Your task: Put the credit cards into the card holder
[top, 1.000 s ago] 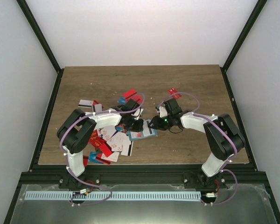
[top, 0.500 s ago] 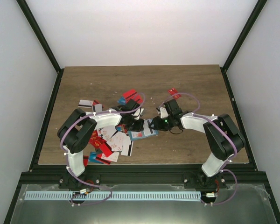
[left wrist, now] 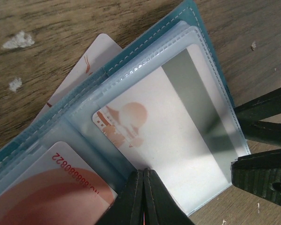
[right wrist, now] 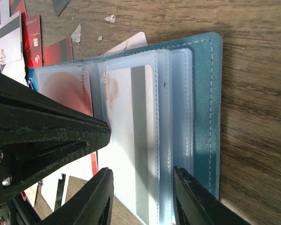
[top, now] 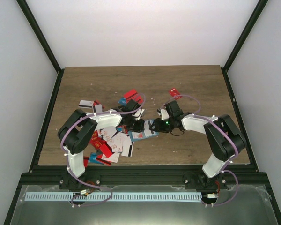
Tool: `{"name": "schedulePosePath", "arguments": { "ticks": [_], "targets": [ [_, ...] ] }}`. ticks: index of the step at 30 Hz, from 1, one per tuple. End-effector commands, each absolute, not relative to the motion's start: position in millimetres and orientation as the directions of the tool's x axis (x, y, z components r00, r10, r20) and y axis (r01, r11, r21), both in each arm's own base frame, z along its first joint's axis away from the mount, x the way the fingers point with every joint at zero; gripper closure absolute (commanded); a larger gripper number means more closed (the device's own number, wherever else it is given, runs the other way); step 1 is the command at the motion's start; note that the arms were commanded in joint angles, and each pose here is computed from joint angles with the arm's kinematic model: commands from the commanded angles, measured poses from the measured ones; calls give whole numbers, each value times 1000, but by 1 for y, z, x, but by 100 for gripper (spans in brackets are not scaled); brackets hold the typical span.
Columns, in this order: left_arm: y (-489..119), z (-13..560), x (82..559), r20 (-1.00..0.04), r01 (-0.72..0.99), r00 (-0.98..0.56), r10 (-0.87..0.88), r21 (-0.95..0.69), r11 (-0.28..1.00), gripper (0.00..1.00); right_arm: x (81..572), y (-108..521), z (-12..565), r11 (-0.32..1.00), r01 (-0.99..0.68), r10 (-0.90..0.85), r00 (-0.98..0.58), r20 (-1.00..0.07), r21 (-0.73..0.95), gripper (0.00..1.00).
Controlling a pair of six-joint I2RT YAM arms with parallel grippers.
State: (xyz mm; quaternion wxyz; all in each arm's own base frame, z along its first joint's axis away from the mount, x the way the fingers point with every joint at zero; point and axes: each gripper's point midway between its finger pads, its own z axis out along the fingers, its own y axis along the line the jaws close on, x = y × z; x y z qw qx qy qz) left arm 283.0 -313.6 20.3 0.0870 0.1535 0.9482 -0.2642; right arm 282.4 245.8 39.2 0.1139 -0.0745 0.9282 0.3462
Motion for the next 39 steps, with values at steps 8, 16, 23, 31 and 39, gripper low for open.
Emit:
{"name": "schedulePosePath", "arguments": {
  "ticks": [8, 16, 23, 31, 39],
  "targets": [
    [-305, 1, 274, -201, 322, -945, 257, -449, 834, 96, 284, 253, 59, 714, -262, -70, -949, -306, 649, 67],
    [-304, 2, 274, -201, 321, -946, 256, -449, 834, 96, 289, 248, 58, 781, -251, -69, -944, -321, 571, 64],
    [-305, 1, 274, -201, 323, -945, 257, -450, 833, 96, 295, 241, 63, 814, -247, -57, -935, -350, 526, 61],
    [-306, 1, 274, -201, 324, -945, 258, -452, 831, 96, 291, 253, 68, 792, -279, -81, -930, -359, 543, 62],
    [-304, 0, 274, -199, 323, -945, 259, -449, 833, 96, 289, 258, 59, 786, -279, -95, -936, -339, 551, 64]
  ]
}}
